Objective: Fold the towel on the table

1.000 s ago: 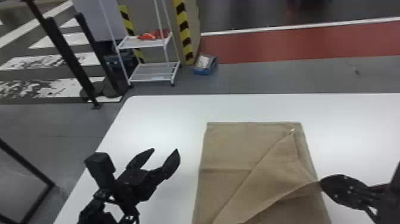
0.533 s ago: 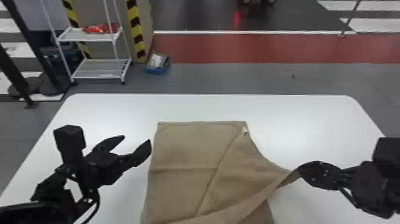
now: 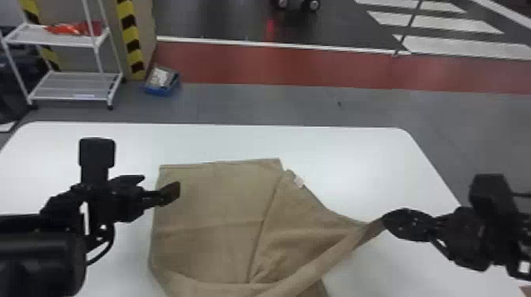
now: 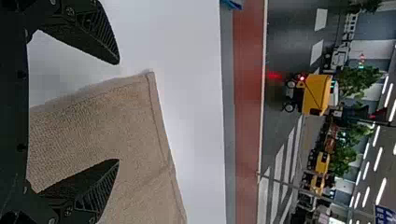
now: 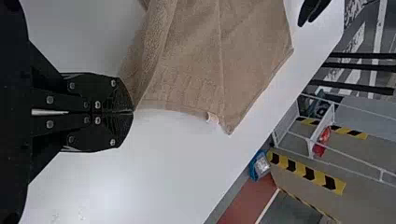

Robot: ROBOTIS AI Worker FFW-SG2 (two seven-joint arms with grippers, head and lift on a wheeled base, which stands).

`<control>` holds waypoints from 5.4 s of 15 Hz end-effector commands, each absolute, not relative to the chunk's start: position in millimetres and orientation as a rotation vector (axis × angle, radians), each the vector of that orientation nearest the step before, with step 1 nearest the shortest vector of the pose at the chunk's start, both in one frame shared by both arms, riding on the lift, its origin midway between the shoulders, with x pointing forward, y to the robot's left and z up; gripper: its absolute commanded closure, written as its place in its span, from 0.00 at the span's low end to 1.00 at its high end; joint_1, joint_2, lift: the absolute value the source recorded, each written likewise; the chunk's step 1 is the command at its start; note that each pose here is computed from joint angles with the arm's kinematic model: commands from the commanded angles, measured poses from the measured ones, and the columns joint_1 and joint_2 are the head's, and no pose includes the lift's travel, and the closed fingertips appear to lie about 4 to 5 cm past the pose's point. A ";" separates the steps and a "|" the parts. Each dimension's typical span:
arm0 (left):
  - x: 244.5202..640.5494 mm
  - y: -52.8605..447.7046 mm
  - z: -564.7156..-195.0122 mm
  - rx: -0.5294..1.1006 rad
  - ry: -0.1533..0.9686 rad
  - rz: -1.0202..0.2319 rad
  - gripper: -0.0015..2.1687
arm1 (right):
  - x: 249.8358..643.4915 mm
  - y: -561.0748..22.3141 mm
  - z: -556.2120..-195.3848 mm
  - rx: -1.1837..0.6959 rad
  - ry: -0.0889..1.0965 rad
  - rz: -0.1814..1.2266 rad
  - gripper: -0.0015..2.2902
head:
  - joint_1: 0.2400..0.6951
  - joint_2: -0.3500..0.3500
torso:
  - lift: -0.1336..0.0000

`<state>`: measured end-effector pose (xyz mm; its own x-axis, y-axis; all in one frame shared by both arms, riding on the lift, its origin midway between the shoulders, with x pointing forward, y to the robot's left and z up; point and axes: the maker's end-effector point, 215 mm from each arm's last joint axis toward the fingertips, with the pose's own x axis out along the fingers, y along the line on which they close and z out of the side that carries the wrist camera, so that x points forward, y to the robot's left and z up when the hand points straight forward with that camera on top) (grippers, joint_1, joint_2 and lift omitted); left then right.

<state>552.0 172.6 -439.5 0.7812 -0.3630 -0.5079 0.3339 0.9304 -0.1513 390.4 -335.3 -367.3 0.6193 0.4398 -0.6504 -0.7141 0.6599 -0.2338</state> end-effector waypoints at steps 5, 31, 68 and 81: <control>576.6 146.3 -481.3 0.009 0.666 -0.393 0.20 | 387.6 -344.5 -375.0 -0.499 0.611 0.686 0.74 | 1.00 0.19 | 0.11; 403.8 317.2 -405.9 -0.031 0.424 -0.006 0.01 | 417.1 -420.2 -412.6 -0.553 0.636 0.557 0.73 | 1.00 0.26 | 0.11; 386.7 355.9 -375.1 0.847 0.731 -0.657 0.81 | 429.4 -438.3 -345.1 -0.470 0.505 0.474 0.73 | 1.00 0.36 | 0.11; 613.2 378.5 -239.5 0.523 0.573 -0.121 0.81 | 644.9 -313.3 -258.6 -0.301 0.294 0.364 0.74 | 0.84 0.54 | 0.11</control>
<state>586.6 380.7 -250.3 0.8335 0.0276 -0.5518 0.2759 0.8445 0.4591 618.0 -324.8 -272.4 0.8855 0.2997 -0.3551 -0.3957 0.8870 -0.2382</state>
